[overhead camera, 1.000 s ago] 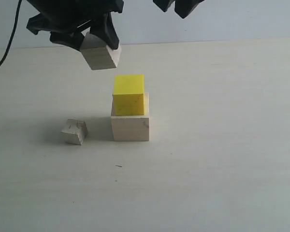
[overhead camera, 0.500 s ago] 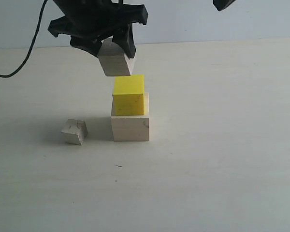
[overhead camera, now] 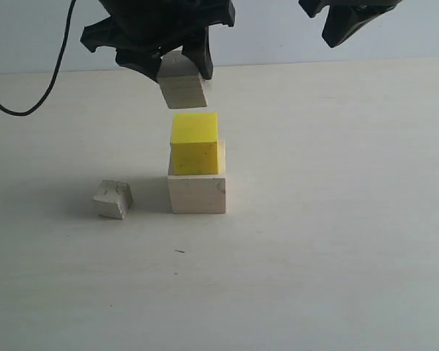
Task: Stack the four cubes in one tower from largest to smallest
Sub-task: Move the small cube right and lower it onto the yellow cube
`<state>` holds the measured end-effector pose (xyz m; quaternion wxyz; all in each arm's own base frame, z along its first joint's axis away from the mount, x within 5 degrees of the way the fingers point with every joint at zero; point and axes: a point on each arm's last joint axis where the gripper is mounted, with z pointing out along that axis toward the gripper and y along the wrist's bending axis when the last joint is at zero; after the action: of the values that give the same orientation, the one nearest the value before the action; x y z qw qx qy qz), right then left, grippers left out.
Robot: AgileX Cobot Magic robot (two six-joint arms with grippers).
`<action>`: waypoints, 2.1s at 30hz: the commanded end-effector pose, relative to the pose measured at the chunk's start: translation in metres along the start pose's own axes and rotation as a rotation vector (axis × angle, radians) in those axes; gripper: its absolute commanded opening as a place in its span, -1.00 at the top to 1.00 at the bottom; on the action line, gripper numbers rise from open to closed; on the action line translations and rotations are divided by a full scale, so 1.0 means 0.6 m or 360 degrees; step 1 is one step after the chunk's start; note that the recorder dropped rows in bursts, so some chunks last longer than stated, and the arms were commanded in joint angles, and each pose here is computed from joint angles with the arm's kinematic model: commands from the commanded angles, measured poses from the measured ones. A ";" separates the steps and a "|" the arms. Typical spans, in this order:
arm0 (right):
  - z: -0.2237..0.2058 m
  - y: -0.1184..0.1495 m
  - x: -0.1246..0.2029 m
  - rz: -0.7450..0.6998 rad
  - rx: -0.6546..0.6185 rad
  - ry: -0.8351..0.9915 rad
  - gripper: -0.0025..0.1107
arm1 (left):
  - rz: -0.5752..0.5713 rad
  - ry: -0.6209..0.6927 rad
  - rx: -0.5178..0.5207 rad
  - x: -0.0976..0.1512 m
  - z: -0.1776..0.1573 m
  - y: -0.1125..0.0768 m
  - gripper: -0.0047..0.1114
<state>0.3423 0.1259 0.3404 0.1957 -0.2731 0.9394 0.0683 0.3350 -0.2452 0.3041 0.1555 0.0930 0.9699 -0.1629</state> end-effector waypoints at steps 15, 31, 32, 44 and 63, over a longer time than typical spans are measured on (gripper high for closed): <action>-0.002 -0.002 0.000 -0.0007 -0.0008 -0.0025 0.96 | -0.0041 0.0081 -0.0268 0.002 0.029 -0.029 0.92; -0.002 0.003 -0.001 -0.0013 -0.0052 -0.0039 0.96 | -0.0208 0.0081 -0.0250 0.012 0.031 -0.048 0.92; -0.002 0.003 -0.001 -0.0010 -0.0059 -0.0042 0.96 | -0.0208 0.0081 -0.0250 0.012 0.031 -0.048 0.92; -0.002 0.004 -0.001 -0.0008 -0.0065 -0.0043 0.96 | -0.0190 0.0080 -0.0299 0.010 0.043 -0.043 0.92; -0.002 0.007 -0.002 -0.0023 -0.0100 -0.0054 0.96 | -0.0196 0.0092 -0.0284 0.011 0.044 -0.044 0.07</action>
<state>0.3409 0.1317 0.3416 0.1992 -0.2826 0.9330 0.0994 0.3299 -0.2773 0.2804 0.1202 0.0256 0.9896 -0.0741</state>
